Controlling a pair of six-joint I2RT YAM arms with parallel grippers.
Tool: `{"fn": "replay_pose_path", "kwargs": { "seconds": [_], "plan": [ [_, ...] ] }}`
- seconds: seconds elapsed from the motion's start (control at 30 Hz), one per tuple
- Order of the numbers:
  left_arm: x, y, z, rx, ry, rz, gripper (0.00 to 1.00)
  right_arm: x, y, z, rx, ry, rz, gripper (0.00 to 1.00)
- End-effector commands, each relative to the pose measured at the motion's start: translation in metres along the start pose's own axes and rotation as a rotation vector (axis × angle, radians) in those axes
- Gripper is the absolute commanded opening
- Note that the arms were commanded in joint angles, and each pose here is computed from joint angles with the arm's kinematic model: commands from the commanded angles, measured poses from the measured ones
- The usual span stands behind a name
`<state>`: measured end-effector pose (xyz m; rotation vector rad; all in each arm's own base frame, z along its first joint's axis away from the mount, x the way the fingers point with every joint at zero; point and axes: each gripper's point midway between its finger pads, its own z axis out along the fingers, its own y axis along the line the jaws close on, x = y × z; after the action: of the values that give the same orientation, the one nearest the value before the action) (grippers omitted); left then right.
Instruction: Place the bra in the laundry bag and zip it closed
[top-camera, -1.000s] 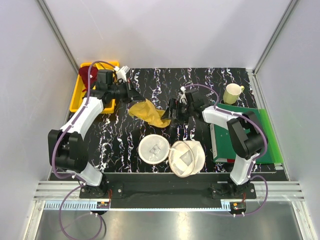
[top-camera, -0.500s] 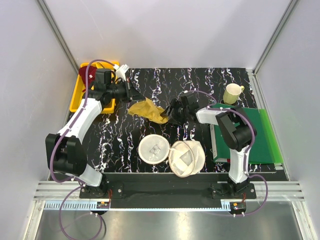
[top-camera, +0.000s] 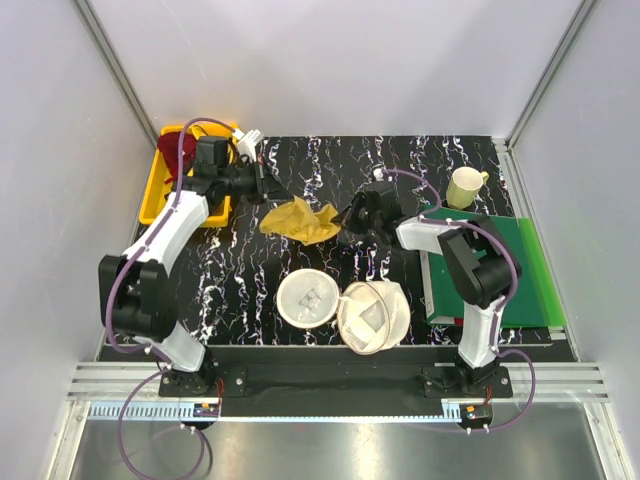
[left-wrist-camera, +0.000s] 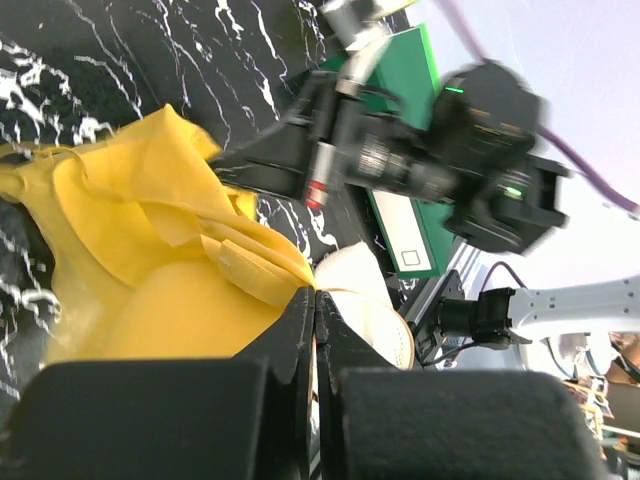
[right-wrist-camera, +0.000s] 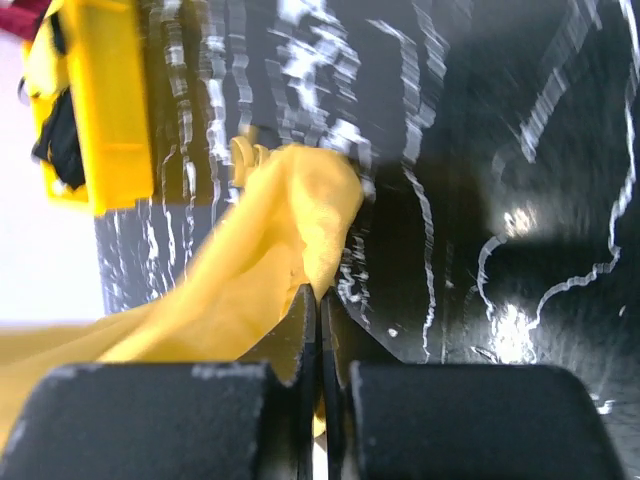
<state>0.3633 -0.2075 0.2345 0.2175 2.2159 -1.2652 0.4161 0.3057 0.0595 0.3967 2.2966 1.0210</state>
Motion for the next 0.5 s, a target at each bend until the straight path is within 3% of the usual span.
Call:
{"fn": "replay_pose_path", "kwargs": {
  "seconds": [0.0, 0.13, 0.27, 0.47],
  "plan": [
    [-0.012, -0.017, 0.017, 0.095, 0.031, 0.041, 0.00, -0.027, 0.041, -0.021, -0.104, -0.073, -0.370, 0.00],
    [-0.007, -0.026, 0.035, 0.107, 0.082, 0.039, 0.00, -0.017, 0.047, -0.014, -0.137, 0.013, -0.424, 0.00],
    [0.003, -0.009, 0.064, 0.082, 0.163, -0.002, 0.00, -0.005, 0.037, -0.003, -0.143, 0.073, -0.383, 0.00],
    [0.006, 0.010, 0.095, 0.017, 0.194, -0.010, 0.00, 0.009, 0.026, 0.007, -0.160, 0.155, -0.350, 0.02]
  ]
}}
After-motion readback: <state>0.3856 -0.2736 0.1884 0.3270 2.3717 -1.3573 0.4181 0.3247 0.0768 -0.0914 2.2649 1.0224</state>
